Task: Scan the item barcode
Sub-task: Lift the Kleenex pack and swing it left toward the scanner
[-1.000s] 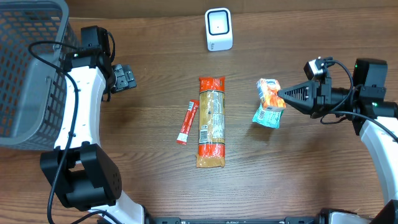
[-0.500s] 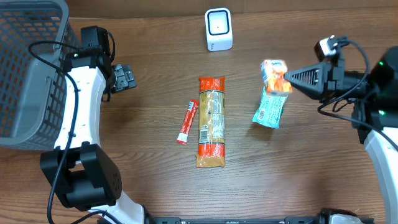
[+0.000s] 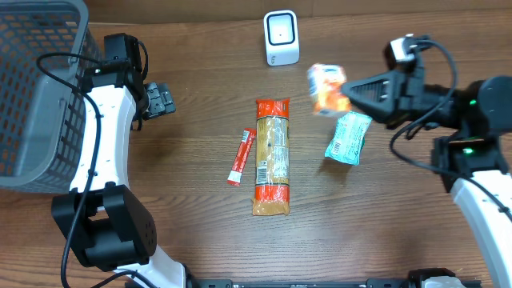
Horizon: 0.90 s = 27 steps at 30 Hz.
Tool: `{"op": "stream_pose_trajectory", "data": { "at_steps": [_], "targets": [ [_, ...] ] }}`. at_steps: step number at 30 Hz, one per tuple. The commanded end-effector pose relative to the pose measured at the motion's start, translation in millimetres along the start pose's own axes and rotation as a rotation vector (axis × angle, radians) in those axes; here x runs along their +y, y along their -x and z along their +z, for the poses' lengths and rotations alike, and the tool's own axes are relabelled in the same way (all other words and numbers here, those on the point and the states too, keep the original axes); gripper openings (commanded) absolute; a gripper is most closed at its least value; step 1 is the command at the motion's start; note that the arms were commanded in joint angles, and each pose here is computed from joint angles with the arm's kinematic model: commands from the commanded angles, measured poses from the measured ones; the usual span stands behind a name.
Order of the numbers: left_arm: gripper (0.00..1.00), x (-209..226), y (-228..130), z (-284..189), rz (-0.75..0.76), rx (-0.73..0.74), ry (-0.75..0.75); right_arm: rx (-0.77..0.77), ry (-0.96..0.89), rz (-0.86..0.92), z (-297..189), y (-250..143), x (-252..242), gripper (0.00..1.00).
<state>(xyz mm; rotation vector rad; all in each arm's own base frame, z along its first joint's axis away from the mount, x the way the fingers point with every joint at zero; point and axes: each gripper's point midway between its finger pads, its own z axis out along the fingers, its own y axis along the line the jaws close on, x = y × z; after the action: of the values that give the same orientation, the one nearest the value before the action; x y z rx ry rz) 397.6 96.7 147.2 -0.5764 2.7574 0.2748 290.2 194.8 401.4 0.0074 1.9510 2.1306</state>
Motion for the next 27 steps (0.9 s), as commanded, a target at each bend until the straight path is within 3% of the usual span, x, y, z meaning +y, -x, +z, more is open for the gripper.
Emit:
{"op": "stream_pose_trajectory", "data": {
  "at_steps": [1, 9, 19, 27],
  "targets": [
    [1.0, 0.1, 6.2, -7.1, 0.004, -0.023, -0.01, -0.021, 0.067, -0.037, 13.5, -4.3, 24.6, 0.04],
    [1.0, 0.1, 6.2, -7.1, 0.004, -0.023, -0.01, -0.023, 0.287, -0.235, 4.4, -27.9, 92.4, 0.04],
    [1.0, 0.1, 6.2, -7.1, 0.004, -0.023, -0.01, -0.094, 0.368, -0.138, -1.7, -15.9, 107.8, 0.04],
    [1.0, 0.1, 6.2, -7.1, 0.004, -0.023, -0.01, -0.12, 0.432, -0.207, -17.7, -18.9, 125.1, 0.04]
  ]
}}
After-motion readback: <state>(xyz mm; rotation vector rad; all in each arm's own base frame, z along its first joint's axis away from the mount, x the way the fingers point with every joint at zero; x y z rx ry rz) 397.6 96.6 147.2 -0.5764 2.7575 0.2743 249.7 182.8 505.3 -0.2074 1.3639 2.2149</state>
